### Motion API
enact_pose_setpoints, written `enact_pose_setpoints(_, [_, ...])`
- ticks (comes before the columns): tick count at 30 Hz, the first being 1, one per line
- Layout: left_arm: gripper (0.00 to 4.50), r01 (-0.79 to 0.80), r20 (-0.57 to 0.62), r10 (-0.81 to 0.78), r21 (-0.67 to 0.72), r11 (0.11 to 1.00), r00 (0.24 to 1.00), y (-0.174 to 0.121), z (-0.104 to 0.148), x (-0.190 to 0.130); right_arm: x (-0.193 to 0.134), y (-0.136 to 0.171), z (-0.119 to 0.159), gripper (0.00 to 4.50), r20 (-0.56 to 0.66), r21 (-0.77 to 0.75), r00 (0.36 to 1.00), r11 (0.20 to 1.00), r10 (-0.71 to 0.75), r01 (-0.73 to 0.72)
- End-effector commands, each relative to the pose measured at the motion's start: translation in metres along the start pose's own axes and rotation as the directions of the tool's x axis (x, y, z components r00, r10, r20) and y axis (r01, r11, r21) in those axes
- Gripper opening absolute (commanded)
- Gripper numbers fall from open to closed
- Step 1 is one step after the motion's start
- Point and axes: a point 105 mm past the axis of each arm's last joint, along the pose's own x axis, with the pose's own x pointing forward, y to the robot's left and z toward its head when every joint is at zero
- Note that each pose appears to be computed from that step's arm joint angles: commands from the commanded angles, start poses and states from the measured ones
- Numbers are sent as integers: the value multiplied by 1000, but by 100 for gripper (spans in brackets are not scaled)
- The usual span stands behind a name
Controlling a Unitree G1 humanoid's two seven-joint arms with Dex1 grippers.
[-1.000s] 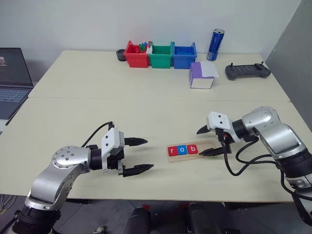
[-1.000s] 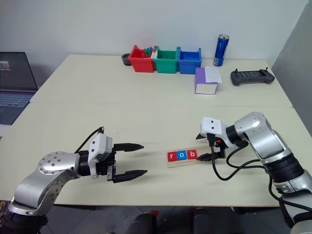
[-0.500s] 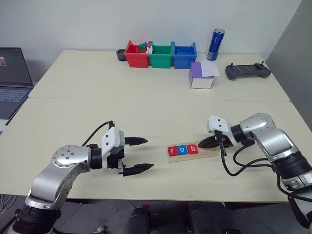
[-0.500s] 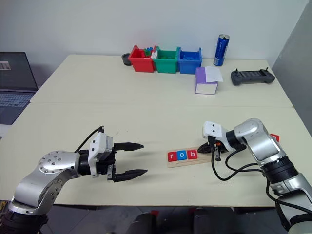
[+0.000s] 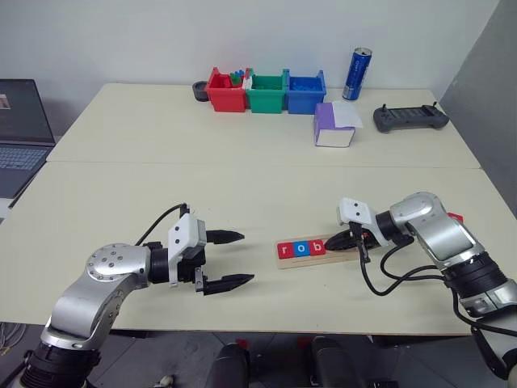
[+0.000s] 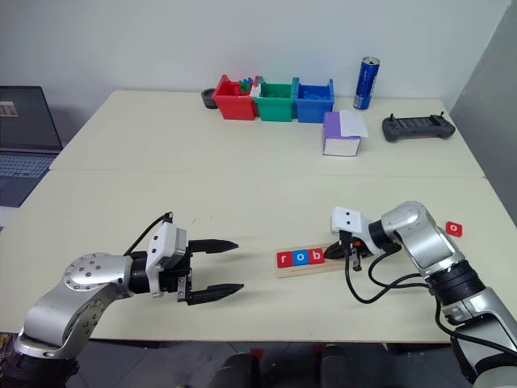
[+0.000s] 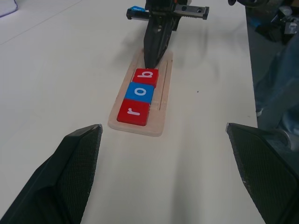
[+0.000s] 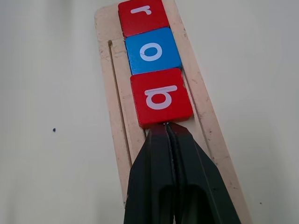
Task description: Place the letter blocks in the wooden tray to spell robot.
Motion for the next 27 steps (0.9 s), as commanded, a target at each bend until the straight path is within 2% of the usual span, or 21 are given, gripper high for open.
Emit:
enact_pose_setpoints(1, [450, 11, 11, -12, 39, 999, 1000, -2, 7, -1, -4, -7, 12, 6, 10, -54, 1000, 998, -28, 29])
enact_pose_setpoints(10, [450, 11, 12, -12, 39, 999, 1000, -2, 8, -1, -17, -12, 16, 6, 9, -71, 998, 995, -63, 63])
enact_pose_setpoints(16, [450, 14, 14, -14, 44, 999, 1000, -2, 13, -1, -31, -3, 25, 6, 44, -90, 999, 995, -28, 32])
enact_pose_setpoints(23, [450, 16, 16, -17, 50, 999, 1000, -1, 16, 0, -61, -8, 40, 6, 196, 7, 974, 994, -109, 110])
enact_pose_setpoints(27, [450, 19, 20, -20, 48, 999, 1000, -1, 17, 0, -80, -8, 40, 6, 262, 82, 949, 984, -177, 161])
